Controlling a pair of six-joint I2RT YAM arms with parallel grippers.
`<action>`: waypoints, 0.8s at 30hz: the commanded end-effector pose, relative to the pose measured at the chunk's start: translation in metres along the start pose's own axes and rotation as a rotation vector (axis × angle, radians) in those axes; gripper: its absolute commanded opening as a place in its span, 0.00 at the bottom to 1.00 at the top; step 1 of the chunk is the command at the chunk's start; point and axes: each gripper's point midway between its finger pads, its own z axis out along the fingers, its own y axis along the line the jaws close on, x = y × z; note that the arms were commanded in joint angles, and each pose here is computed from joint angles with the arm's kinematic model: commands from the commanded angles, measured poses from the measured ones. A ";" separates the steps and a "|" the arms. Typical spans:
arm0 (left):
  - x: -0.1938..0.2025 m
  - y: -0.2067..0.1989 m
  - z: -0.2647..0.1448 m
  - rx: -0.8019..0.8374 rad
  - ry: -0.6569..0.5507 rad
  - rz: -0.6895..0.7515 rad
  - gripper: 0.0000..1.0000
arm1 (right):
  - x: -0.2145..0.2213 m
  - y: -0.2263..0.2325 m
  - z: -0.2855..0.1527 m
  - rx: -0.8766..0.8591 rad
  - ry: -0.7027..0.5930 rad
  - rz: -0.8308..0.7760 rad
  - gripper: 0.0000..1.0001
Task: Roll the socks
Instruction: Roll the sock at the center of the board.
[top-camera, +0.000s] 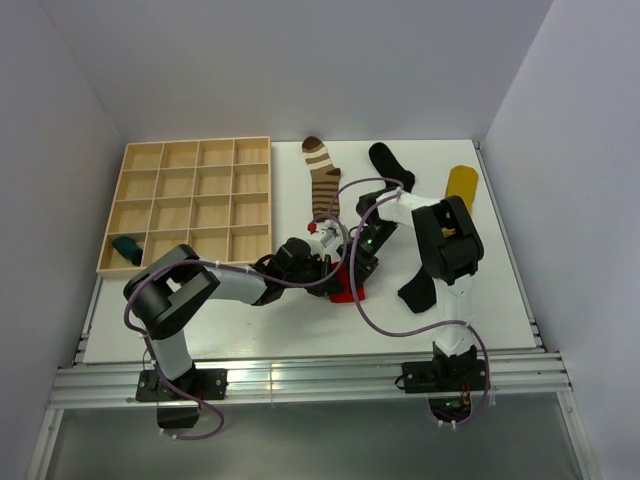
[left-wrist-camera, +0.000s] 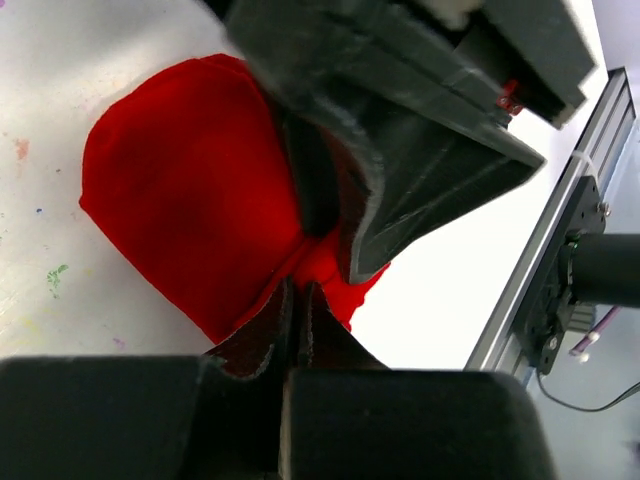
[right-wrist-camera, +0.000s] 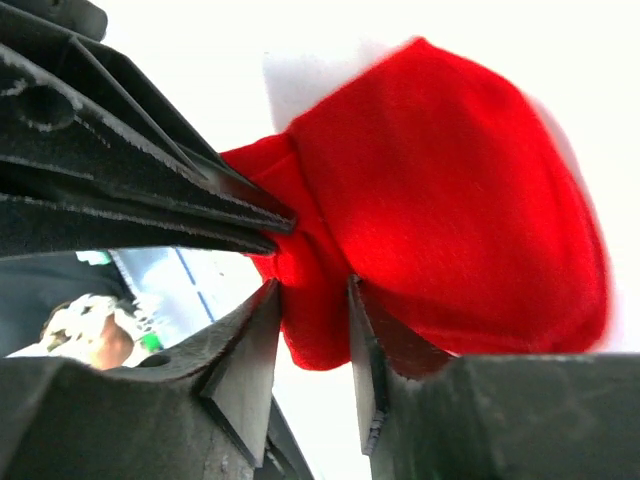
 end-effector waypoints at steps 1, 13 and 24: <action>0.028 0.016 0.001 -0.082 0.119 -0.086 0.00 | -0.017 -0.029 -0.018 0.175 -0.070 -0.110 0.40; 0.030 0.006 -0.002 -0.086 0.257 -0.344 0.00 | -0.029 -0.032 -0.057 0.284 -0.259 -0.139 0.48; 0.040 0.018 -0.012 -0.045 0.362 -0.497 0.00 | -0.020 -0.027 -0.081 0.487 -0.354 -0.297 0.50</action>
